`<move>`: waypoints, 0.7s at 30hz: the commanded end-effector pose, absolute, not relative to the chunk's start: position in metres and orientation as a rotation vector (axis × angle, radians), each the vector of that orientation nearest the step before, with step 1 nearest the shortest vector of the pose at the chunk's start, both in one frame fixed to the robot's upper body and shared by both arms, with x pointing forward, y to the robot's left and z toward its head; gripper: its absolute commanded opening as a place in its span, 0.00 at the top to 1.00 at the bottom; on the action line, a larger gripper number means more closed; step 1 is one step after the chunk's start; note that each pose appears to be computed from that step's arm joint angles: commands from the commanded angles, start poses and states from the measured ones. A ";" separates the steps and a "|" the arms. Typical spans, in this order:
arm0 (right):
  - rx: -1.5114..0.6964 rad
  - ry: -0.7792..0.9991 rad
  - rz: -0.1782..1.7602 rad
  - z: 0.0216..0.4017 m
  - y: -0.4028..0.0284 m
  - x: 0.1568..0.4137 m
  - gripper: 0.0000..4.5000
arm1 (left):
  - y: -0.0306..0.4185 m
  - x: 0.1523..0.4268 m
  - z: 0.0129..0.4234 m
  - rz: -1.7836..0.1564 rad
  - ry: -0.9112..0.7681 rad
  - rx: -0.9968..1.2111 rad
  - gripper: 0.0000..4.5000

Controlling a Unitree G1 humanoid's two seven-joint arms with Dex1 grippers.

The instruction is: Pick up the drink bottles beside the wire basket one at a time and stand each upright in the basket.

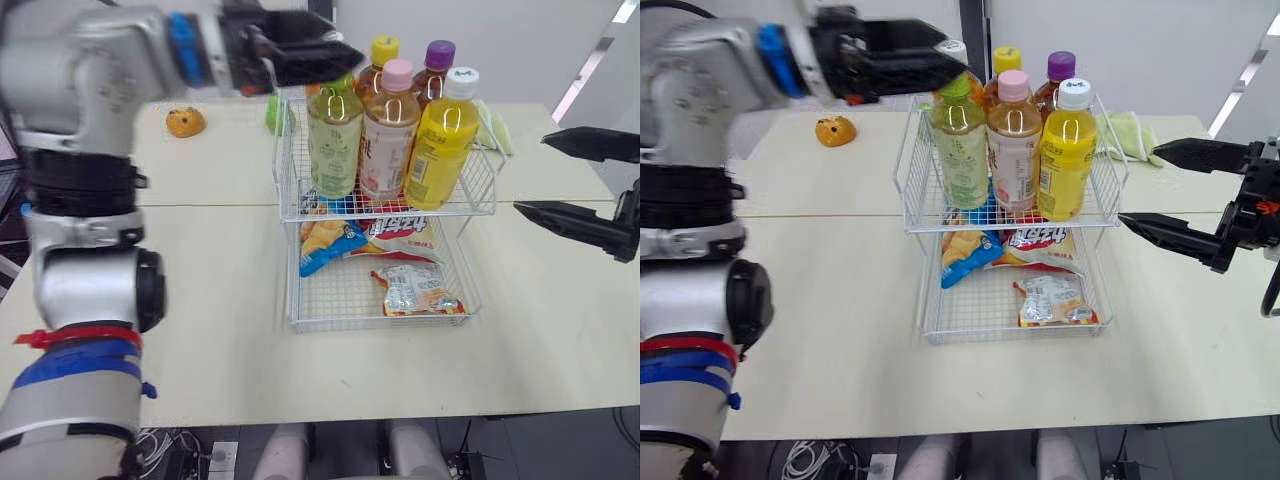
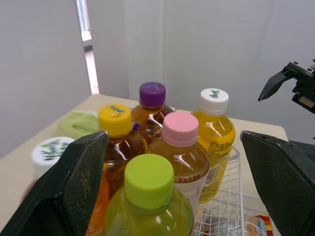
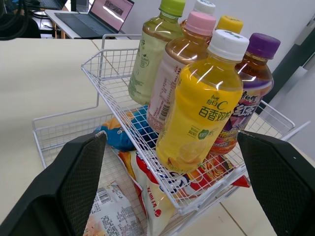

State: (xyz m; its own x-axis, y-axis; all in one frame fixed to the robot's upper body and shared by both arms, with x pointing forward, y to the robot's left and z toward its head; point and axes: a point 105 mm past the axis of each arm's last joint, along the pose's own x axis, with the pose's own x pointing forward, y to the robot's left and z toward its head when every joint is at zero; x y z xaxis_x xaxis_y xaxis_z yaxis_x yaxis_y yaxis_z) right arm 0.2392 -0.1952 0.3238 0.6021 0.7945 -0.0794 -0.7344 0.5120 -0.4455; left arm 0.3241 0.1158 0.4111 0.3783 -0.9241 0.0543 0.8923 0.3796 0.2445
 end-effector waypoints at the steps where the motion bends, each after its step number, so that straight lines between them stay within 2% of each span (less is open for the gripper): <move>1: -0.538 -0.219 0.911 0.339 -0.195 0.235 0.00 | 0.141 0.312 0.412 -1.076 -0.239 0.284 0.01; 6: -0.557 -0.229 0.891 0.341 -0.203 0.242 0.00 | 0.201 0.316 0.385 -0.781 -0.206 0.416 0.01; 11: -0.550 -0.216 0.745 0.333 -0.233 0.262 0.00 | 0.268 0.323 0.347 -0.426 -0.193 0.499 0.01; 16: -0.580 -0.183 0.564 0.305 -0.274 0.283 0.00 | 0.304 0.326 0.290 -0.232 -0.128 0.517 0.01; 21: -0.589 -0.194 0.417 0.281 -0.302 0.298 0.00 | 0.318 0.327 0.257 -0.145 -0.128 0.425 0.01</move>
